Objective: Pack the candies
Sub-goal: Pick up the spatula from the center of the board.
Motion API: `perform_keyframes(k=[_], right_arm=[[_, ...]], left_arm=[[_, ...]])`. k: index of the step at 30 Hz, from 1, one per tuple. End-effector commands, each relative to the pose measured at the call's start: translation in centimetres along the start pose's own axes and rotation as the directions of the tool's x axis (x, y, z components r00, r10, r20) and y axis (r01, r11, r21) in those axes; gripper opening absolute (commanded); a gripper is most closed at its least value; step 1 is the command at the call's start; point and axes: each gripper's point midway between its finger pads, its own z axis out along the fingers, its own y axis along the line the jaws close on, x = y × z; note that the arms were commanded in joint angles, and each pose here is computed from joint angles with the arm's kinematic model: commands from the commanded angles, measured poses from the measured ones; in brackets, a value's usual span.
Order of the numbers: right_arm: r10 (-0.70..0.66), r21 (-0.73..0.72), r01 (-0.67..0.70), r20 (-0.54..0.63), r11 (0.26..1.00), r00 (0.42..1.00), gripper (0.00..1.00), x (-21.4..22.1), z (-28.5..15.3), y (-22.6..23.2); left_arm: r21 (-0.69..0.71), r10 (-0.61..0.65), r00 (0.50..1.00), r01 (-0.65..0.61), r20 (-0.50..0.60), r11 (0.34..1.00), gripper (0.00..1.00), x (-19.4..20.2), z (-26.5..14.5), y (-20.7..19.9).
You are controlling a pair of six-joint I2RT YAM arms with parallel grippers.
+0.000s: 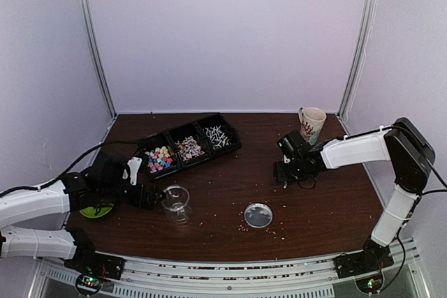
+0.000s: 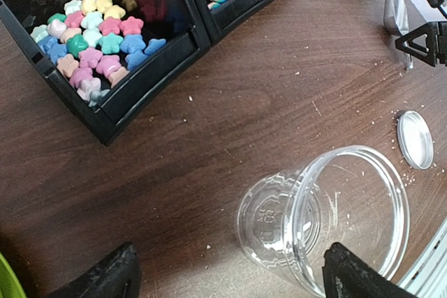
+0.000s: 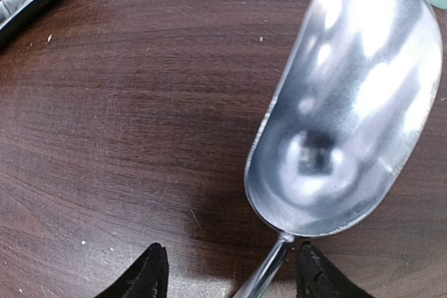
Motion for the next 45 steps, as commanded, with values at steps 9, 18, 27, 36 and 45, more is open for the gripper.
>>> perform_keyframes(k=[9, 18, 27, 36, 45], right_arm=[[-0.006, 0.009, 0.006, 0.003, 1.0, 1.0, 0.45, -1.1, 0.5, -0.3], [-0.01, 0.022, 0.01, -0.007, 1.0, 1.0, 0.4, -0.7, 0.9, -0.9], [-0.006, 0.017, 0.007, -0.007, 1.0, 1.0, 0.28, -0.7, 0.6, -1.1], [-0.006, 0.022, 0.007, -0.017, 1.0, 1.0, 0.25, -0.2, 0.7, -1.5], [-0.01, 0.026, 0.011, -0.045, 1.0, 0.999, 0.36, 0.5, 0.9, -1.7]], left_arm=[[-0.051, 0.012, 0.998, -0.016, -0.069, 0.999, 0.82, -2.1, 1.7, -1.2], [-0.062, 0.046, 0.998, -0.048, -0.043, 0.997, 0.72, -4.1, 1.9, -2.7], [-0.048, 0.099, 0.993, -0.103, -0.065, 0.994, 0.47, -4.7, 2.2, -3.8], [-0.016, 0.134, 0.986, -0.136, -0.1, 0.991, 0.39, -4.2, 2.3, -4.4], [-0.018, 0.162, 0.98, -0.165, -0.116, 0.986, 0.29, -4.4, 1.4, -4.5]])
